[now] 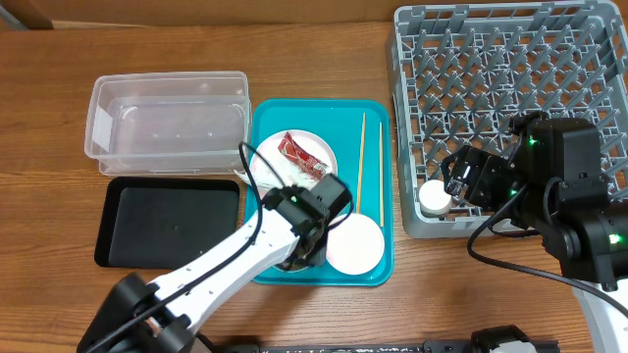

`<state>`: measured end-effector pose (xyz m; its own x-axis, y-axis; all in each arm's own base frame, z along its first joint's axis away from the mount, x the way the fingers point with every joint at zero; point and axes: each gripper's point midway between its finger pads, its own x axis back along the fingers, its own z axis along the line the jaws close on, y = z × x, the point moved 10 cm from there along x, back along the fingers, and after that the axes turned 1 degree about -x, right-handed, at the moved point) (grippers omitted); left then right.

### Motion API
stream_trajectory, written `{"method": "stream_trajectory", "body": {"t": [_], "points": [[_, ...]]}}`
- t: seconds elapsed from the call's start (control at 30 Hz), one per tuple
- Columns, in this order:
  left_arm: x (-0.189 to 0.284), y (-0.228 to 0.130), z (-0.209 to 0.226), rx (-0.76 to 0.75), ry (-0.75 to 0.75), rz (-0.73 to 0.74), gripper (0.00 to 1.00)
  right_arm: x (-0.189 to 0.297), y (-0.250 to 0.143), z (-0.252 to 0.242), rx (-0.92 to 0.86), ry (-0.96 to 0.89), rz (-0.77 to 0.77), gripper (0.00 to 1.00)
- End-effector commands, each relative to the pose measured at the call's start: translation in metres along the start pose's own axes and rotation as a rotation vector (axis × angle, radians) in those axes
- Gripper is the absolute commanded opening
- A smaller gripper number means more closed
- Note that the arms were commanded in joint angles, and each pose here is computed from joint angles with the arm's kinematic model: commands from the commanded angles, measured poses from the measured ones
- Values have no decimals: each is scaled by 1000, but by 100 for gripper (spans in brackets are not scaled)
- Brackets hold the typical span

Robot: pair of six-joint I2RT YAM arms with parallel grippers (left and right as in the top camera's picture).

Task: Sort waste into correct bins and load items into the dishwasher
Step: 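Grasp the rim of the rice bowl with the left gripper, then tip the rice bowl over the black tray to dump the rice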

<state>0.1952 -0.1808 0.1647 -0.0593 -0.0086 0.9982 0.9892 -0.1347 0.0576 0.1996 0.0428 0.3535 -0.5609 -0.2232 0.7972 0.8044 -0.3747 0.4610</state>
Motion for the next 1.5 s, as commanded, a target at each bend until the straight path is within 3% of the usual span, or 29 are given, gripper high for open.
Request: {"method": "stream_trajectory", "body": {"t": [0.0,0.1,0.43,0.6,0.77,0.8,0.83,0.9,1.03,1.27,1.47], "points": [[16,2,-7,-40,-51,-41,44,7,3,4,13,21,-23,93],[5,-4,-7,-55,-34,-21,51,7,3,3,13,15,-26,93],[-35,-21,-7,-131,-32,-18,54,7,5,4,14,22,-37,93],[-44,-21,-5,-129,-22,-42,29,7,4,4,14,22,-37,93],[-54,-20,-7,-130,-18,-34,26,7,4,4,14,22,-36,93],[-57,-20,-7,-131,-13,-28,21,7,4,4,14,22,-36,93],[-59,-20,-7,-131,-7,-20,5,7,4,4,14,22,-36,93],[-59,-20,-7,-127,-9,-11,4,7,4,4,14,21,-37,93],[-42,-15,-8,-67,-2,-14,4,7,4,4,14,22,-37,93],[31,9,-3,14,-54,-84,4,7,4,4,14,21,-37,93],[74,27,56,231,-211,-90,4,7,4,4,14,21,-37,93]]}}
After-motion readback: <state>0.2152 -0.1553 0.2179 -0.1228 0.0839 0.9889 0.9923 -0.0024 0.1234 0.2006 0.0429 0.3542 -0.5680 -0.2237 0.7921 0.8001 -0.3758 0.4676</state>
